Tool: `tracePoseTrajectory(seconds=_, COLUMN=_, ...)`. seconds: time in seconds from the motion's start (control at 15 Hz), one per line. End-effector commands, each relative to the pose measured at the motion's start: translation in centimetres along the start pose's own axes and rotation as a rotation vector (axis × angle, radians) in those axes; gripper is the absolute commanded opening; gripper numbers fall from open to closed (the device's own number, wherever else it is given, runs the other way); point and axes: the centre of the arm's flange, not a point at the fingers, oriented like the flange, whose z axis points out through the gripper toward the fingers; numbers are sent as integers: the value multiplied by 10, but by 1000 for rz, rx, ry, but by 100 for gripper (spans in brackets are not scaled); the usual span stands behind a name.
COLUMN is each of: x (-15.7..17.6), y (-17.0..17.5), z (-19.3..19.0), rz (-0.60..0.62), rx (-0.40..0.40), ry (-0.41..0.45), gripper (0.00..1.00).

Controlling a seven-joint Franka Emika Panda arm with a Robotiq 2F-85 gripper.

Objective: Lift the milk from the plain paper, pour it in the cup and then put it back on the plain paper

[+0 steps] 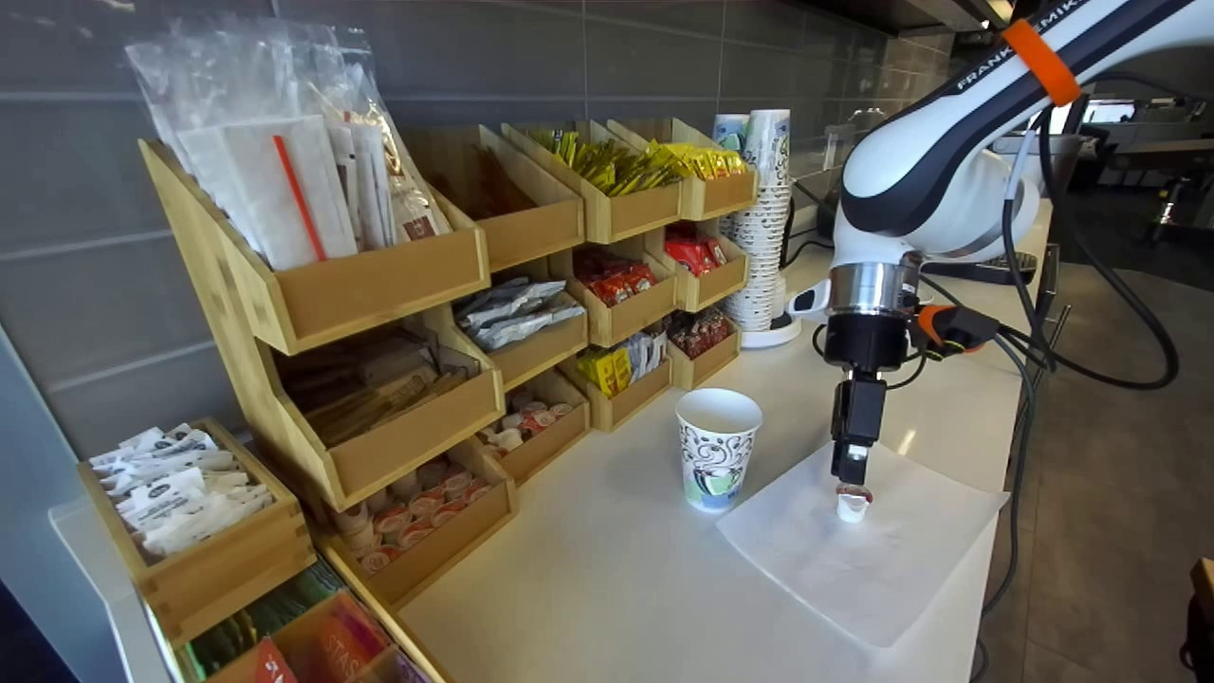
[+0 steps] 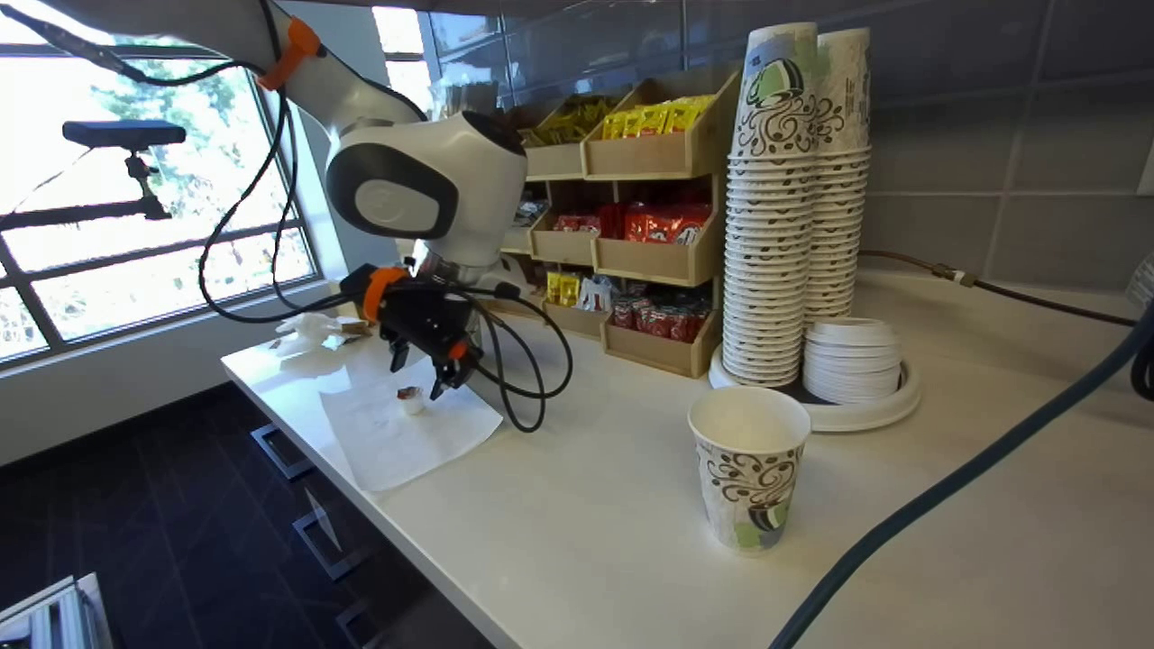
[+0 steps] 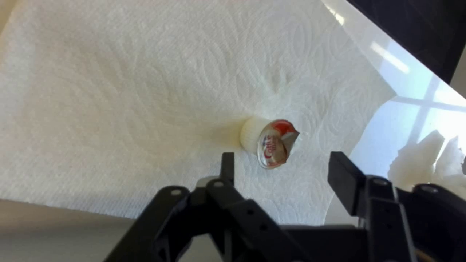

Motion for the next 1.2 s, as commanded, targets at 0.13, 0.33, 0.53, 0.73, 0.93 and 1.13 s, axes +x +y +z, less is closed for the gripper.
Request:
tracePoseTrajectory(seconds=0.13, x=6, y=-6, z=-23, rz=-2, rx=-35, ry=22, gripper=100)
tracePoseTrajectory(seconds=0.33, x=1, y=-10, z=-42, rz=-32, rx=-82, ry=41, gripper=100)
tracePoseTrajectory(seconds=0.53, x=-8, y=-16, z=-65, rz=-67, rx=-138, ry=71, gripper=100)
tracePoseTrajectory(seconds=0.73, x=-19, y=-22, z=-89, rz=-101, rx=-190, ry=112, gripper=100)
tracePoseTrajectory(seconds=0.93, x=-30, y=-33, z=-113, rz=-122, rx=-211, ry=165, gripper=100)
tracePoseTrajectory(seconds=1.13, x=-41, y=-47, z=-131, rz=-151, rx=-221, ry=204, gripper=100)
